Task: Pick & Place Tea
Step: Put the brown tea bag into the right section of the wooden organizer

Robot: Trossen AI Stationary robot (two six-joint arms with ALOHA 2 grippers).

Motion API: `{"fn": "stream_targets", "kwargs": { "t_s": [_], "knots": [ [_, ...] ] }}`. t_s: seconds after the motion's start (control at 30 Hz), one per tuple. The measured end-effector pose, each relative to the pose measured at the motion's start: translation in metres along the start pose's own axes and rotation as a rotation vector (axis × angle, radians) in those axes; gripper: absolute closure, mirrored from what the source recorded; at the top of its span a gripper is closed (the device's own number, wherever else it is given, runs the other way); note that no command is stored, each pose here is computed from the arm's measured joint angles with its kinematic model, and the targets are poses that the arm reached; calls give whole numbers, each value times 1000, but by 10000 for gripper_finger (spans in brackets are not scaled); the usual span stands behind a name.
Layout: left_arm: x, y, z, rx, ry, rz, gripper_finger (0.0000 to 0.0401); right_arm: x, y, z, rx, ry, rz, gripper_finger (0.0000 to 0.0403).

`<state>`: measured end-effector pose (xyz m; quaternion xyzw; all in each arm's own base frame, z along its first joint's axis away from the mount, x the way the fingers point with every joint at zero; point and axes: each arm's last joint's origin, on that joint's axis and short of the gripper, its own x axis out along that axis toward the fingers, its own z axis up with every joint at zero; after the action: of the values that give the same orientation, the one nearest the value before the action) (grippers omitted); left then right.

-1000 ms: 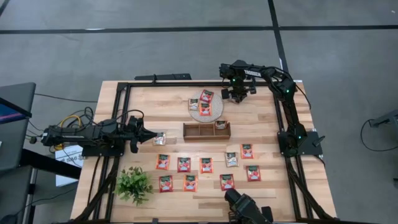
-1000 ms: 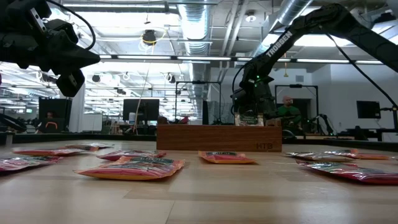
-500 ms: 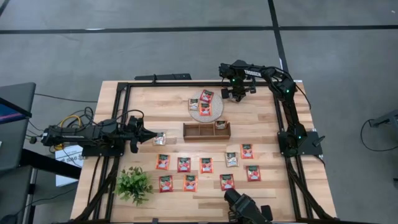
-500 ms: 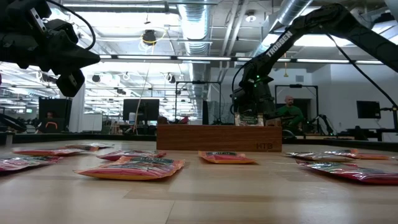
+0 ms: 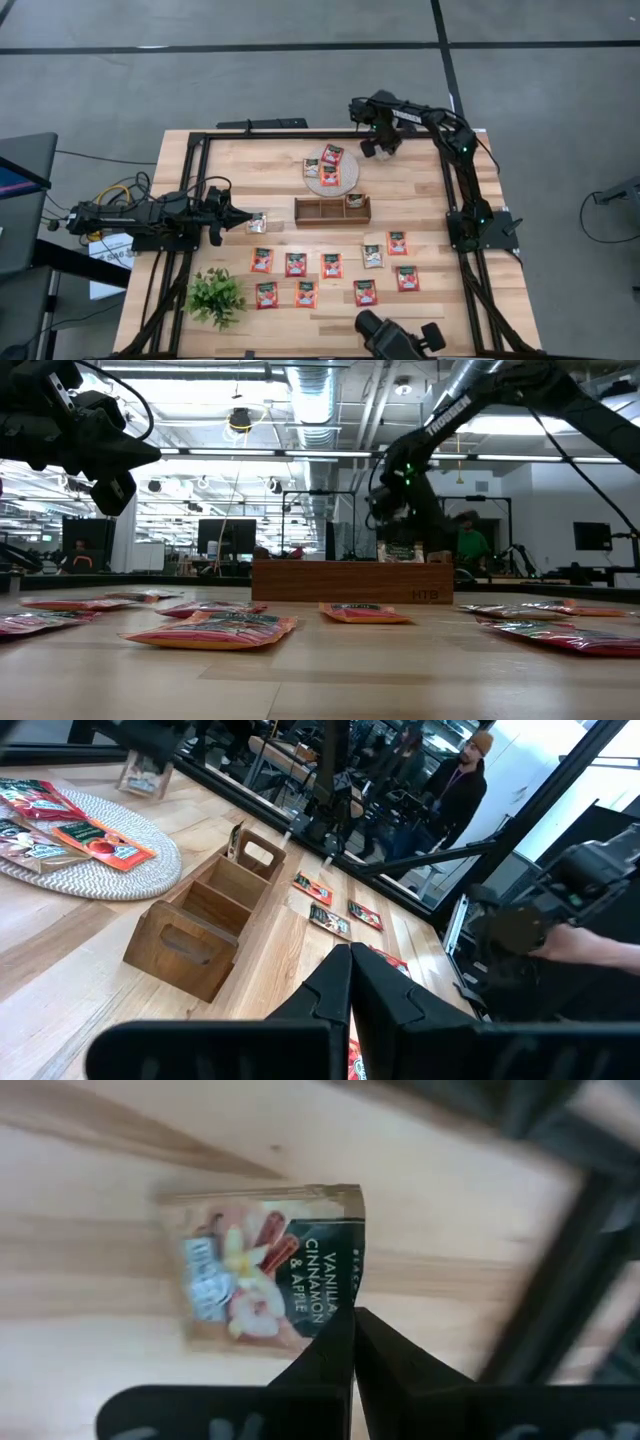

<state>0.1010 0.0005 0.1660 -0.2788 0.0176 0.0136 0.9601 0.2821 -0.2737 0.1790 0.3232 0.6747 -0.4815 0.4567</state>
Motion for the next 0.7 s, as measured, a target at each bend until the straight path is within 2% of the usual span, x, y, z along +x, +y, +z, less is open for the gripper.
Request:
{"fn": "stream_targets", "kwargs": {
  "t_s": [0.23, 0.5, 0.7],
  "knots": [
    [0, 0, 0, 0, 0, 0, 401, -48, -6, -28, -146, -137, -72, 403],
    [0, 0, 0, 0, 0, 0, 401, -102, -10, -76, -330, -306, -21, 403],
    [0, 0, 0, -1, 0, 0, 401, -137, -2, -127, -589, -429, 10, 403]
  ]
}}
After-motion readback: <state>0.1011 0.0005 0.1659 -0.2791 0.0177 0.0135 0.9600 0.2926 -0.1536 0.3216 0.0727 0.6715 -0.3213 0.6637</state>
